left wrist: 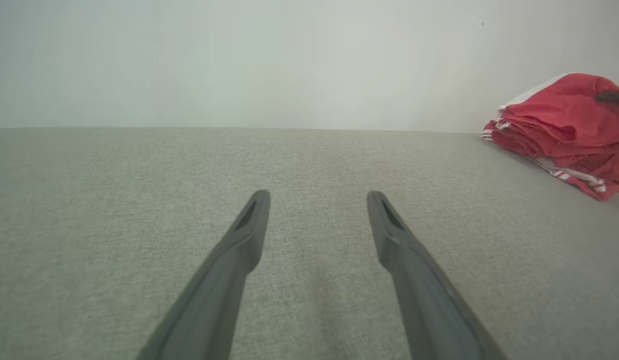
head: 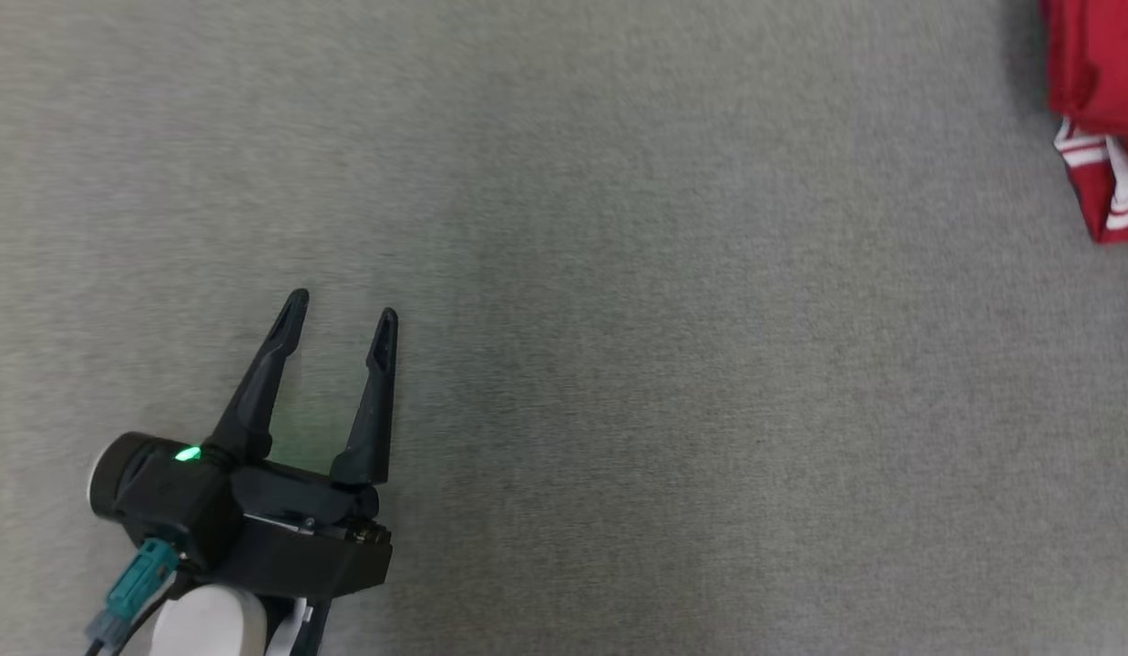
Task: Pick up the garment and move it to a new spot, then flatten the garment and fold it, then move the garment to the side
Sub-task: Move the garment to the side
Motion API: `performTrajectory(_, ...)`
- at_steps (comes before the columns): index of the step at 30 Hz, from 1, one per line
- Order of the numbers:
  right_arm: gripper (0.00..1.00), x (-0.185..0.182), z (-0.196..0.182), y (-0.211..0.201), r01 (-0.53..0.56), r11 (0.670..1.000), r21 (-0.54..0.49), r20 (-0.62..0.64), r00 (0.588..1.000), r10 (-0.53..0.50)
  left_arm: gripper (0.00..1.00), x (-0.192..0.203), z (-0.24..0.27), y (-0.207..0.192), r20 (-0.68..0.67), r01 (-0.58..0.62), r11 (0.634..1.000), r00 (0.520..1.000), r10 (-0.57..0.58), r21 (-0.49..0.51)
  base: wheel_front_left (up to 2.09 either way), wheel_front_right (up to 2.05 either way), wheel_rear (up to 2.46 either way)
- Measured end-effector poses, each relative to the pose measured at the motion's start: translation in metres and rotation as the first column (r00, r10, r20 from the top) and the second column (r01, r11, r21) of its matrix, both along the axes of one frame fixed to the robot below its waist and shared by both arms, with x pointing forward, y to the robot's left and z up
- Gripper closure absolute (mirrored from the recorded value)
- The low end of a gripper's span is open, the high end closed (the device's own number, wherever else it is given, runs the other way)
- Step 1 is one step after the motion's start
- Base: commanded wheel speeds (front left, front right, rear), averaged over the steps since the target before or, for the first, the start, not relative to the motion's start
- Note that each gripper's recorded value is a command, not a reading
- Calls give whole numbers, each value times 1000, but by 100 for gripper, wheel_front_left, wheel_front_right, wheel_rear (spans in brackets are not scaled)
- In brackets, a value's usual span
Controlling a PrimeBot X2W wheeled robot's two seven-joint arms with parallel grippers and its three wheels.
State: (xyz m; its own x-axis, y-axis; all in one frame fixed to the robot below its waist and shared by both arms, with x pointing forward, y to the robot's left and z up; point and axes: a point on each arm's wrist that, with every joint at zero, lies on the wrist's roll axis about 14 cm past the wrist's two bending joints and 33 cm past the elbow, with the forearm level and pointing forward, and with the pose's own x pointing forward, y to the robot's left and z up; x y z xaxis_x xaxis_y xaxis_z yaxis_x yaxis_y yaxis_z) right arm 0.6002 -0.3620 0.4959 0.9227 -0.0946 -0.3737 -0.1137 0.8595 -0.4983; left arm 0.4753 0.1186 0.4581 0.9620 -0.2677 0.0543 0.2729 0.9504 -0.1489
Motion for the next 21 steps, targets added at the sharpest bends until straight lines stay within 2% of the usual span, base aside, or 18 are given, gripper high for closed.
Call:
performTrajectory(7, 100, -5, -9, -43, 25, 981, -191, -87, 995, -42, 0, 11, -20, -20, -19, 64, 998, 998, -65, -20, 0, 0, 0)
performTrajectory(12, 100, -7, -16, -60, 31, 962, -272, -139, 988, -71, 0, 14, -30, -28, -32, 87, 996, 996, -88, -34, 0, 0, 0)
performTrajectory(13, 74, -7, -16, -62, 34, 960, -279, -140, 987, -75, 0, 15, -32, -29, -35, 90, 995, 995, -91, -36, 0, 0, 0)
performTrajectory(14, 20, -6, -16, -63, 29, 956, -293, -143, 987, -74, 0, 15, -33, -30, -38, 92, 995, 995, -94, -39, 0, 0, 0)
performTrajectory(15, 0, -5, -15, -64, 27, 954, -298, -140, 987, -72, 0, 15, -34, -31, -40, 93, 995, 995, -95, -40, 0, 0, 0)
performTrajectory(21, 0, 6, -6, -61, 15, 945, -326, -110, 992, -53, 0, 15, -37, -30, -48, 88, 995, 995, -90, -40, 0, 0, 0)
